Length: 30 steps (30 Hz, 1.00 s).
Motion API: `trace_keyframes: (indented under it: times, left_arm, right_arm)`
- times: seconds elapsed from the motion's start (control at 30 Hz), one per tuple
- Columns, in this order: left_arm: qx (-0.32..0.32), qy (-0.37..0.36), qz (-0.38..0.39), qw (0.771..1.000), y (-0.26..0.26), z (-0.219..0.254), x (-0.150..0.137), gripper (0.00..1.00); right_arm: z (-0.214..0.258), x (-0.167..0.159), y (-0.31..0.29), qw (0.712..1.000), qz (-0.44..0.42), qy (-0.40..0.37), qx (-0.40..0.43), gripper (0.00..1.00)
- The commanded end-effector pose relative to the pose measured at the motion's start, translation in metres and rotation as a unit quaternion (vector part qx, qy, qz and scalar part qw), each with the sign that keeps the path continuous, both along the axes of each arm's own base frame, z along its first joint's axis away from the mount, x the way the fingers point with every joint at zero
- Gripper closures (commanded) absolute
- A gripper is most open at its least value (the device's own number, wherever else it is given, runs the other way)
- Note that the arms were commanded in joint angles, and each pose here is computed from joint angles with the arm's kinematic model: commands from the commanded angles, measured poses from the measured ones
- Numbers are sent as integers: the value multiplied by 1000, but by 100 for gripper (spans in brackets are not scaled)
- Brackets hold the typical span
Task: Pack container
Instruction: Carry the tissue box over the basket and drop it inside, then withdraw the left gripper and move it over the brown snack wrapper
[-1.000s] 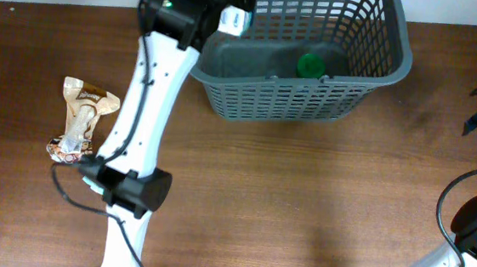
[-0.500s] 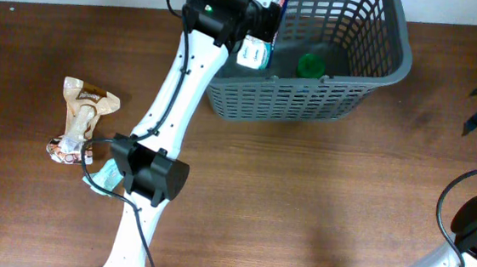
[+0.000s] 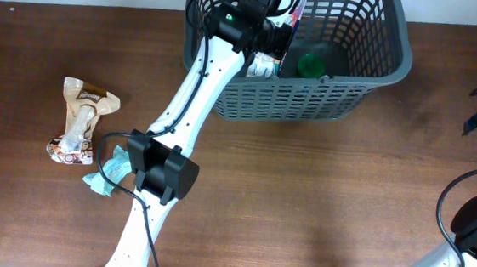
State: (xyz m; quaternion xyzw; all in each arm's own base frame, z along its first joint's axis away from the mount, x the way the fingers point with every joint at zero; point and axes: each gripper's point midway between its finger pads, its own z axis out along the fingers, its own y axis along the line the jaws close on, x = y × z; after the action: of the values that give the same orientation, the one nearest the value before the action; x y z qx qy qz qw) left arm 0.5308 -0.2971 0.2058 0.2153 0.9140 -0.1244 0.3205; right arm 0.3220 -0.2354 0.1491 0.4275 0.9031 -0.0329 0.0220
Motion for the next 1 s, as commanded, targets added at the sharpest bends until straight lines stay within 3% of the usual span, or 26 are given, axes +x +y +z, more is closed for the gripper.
trace_keyframes:
  times: [0.0, 0.03, 0.1, 0.23, 0.57, 0.8, 0.97]
  left_arm:
    - [3, 23, 2, 1000, -1, -15, -4, 92]
    - [5, 28, 2, 1000, 0, -17, -5, 85]
    - [8, 34, 2, 999, 1, -20, -7, 62]
    - [8, 32, 2, 999, 1, -20, -6, 38]
    - [-9, 2, 7, 1000, 6, 9, 0, 32]
    - [-51, -106, 33, 993, 41, 136, -19, 27]
    - [8, -162, 150, 975, 134, 205, -54, 21]
  right_arm:
    - [4, 1, 2, 1000, 6, -5, -3, 1]
    - [4, 1, 2, 1000, 6, -5, -3, 1]
    - [4, 1, 2, 1000, 6, -5, -3, 1]
    - [4, 1, 2, 1000, 6, -5, -3, 1]
    - [4, 1, 2, 1000, 6, -5, -3, 1]
    - [4, 1, 2, 1000, 6, -5, -3, 1]
    - [4, 1, 2, 1000, 6, -5, -3, 1]
